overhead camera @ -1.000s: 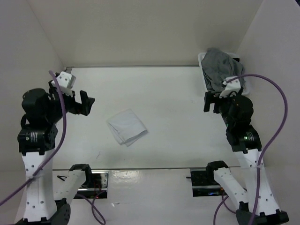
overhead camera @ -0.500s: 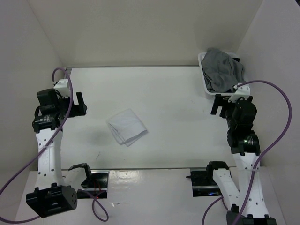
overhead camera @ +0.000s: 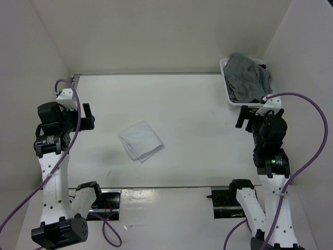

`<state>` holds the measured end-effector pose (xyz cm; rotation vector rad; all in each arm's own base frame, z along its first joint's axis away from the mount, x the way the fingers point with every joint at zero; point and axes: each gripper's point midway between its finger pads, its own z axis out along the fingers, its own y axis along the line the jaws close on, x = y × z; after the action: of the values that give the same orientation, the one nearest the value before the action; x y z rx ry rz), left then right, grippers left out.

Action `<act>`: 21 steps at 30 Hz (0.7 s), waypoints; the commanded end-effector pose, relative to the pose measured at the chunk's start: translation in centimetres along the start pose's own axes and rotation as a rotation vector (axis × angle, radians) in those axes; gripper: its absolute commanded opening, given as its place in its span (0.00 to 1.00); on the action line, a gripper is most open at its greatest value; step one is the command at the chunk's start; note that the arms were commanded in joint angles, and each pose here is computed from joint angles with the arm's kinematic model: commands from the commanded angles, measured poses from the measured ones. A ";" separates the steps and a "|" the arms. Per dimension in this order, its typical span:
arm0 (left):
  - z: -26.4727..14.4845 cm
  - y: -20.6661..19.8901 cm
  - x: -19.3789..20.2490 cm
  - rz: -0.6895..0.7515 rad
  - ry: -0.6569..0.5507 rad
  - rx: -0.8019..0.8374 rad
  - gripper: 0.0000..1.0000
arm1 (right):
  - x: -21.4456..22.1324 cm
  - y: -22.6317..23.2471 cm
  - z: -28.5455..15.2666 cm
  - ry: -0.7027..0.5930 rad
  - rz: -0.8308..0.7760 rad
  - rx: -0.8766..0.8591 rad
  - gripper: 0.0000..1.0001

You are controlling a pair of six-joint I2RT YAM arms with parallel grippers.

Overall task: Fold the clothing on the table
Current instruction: Fold the skirt

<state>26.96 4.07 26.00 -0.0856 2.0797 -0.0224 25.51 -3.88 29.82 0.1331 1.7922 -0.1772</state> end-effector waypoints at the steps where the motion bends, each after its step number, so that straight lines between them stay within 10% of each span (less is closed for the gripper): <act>1: 0.0 0.4 -0.8 0.009 -0.037 -0.018 1.00 | -0.9 -0.5 0.2 -0.037 0.009 0.026 0.99; 21: -0.1 0.3 -0.6 0.009 -0.037 -0.018 1.00 | -0.5 -0.2 0.4 -0.028 -0.002 0.007 0.99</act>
<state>26.91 4.16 25.70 -0.0904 2.0868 -0.0182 25.52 -3.87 29.78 0.1324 1.7934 -0.1771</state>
